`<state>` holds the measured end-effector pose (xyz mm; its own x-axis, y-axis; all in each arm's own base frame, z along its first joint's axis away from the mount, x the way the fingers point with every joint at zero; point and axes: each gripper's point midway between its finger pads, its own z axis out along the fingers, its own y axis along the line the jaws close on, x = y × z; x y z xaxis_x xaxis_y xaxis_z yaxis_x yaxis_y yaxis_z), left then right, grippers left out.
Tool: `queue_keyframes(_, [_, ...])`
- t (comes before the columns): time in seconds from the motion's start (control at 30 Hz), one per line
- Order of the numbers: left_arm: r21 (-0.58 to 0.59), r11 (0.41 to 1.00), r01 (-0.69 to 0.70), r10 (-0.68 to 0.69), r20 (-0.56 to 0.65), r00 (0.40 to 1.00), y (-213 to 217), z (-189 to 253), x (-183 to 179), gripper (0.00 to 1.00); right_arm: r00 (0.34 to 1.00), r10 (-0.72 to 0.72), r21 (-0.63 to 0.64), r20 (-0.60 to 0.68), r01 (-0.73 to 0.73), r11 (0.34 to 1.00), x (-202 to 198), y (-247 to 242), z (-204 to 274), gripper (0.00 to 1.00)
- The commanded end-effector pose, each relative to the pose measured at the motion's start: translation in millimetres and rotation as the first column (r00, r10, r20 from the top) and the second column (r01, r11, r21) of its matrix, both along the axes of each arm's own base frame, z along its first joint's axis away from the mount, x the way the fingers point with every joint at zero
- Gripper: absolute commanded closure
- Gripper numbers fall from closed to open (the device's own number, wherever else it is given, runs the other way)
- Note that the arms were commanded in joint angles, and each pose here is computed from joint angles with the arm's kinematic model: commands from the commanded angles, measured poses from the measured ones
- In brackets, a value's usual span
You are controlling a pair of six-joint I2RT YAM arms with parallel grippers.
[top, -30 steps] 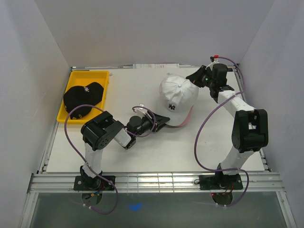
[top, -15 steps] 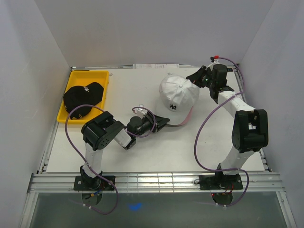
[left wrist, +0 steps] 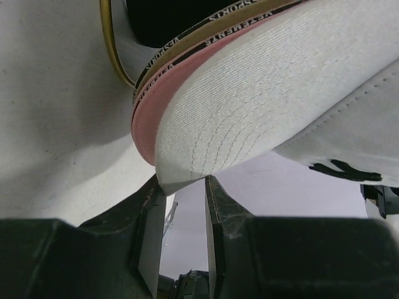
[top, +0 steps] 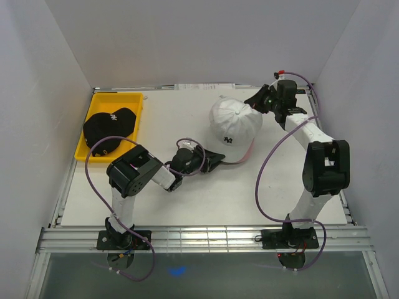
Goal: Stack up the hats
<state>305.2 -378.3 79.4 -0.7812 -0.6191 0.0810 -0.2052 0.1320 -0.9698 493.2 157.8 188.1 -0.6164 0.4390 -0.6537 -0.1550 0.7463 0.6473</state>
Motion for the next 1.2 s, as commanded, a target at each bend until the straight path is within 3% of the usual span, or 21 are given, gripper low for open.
queue_keyframes(0.0, [0.217, 0.976, 0.010, 0.046, -0.252, 0.967, 19.3, -78.4, -20.6, 1.00, 0.898, -0.026, -0.172, -0.439, -0.055, 0.984, -67.6, -15.6, -133.3, 0.92])
queue_keyframes(0.27, [0.281, 0.959, 0.018, 0.076, -0.319, 0.945, 24.3, -95.8, -24.0, 1.00, 0.880, -0.021, -0.177, -0.475, -0.072, 0.982, -74.3, -16.2, -147.8, 0.92])
queue_keyframes(0.47, [0.287, 0.958, 0.022, 0.075, -0.323, 0.943, 26.1, -94.5, -26.3, 1.00, 0.901, -0.014, -0.171, -0.433, -0.067, 0.983, -69.2, -15.0, -129.4, 0.90])
queue_keyframes(0.67, [0.277, 0.960, 0.024, 0.056, -0.278, 0.959, 26.4, -77.2, -25.3, 1.00, 0.941, -0.004, -0.137, -0.339, -0.045, 0.989, -55.2, -10.9, -82.6, 0.76])
queue_keyframes(0.8, [0.278, 0.960, 0.040, 0.037, -0.268, 0.963, 27.5, -69.6, -30.2, 1.00, 0.964, -0.007, -0.117, -0.265, -0.025, 0.993, -45.7, -11.7, -45.2, 0.58])
queue_keyframes(0.93, [0.306, 0.951, 0.051, 0.036, -0.274, 0.961, 34.9, -67.2, -36.8, 0.99, 0.973, -0.010, -0.112, -0.231, -0.016, 0.994, -35.7, -11.1, -18.2, 0.52])
queue_keyframes(1.07, [0.327, 0.942, 0.071, 0.028, -0.288, 0.957, 41.0, -66.7, -45.1, 0.87, 0.975, -0.020, -0.114, -0.220, -0.006, 0.993, -29.8, -13.5, -3.7, 0.48])
queue_keyframes(1.17, [0.349, 0.933, 0.087, 0.021, -0.294, 0.956, 47.2, -66.2, -52.5, 0.68, 0.977, -0.026, -0.111, -0.213, 0.002, 0.994, -28.2, -14.8, 4.5, 0.46])
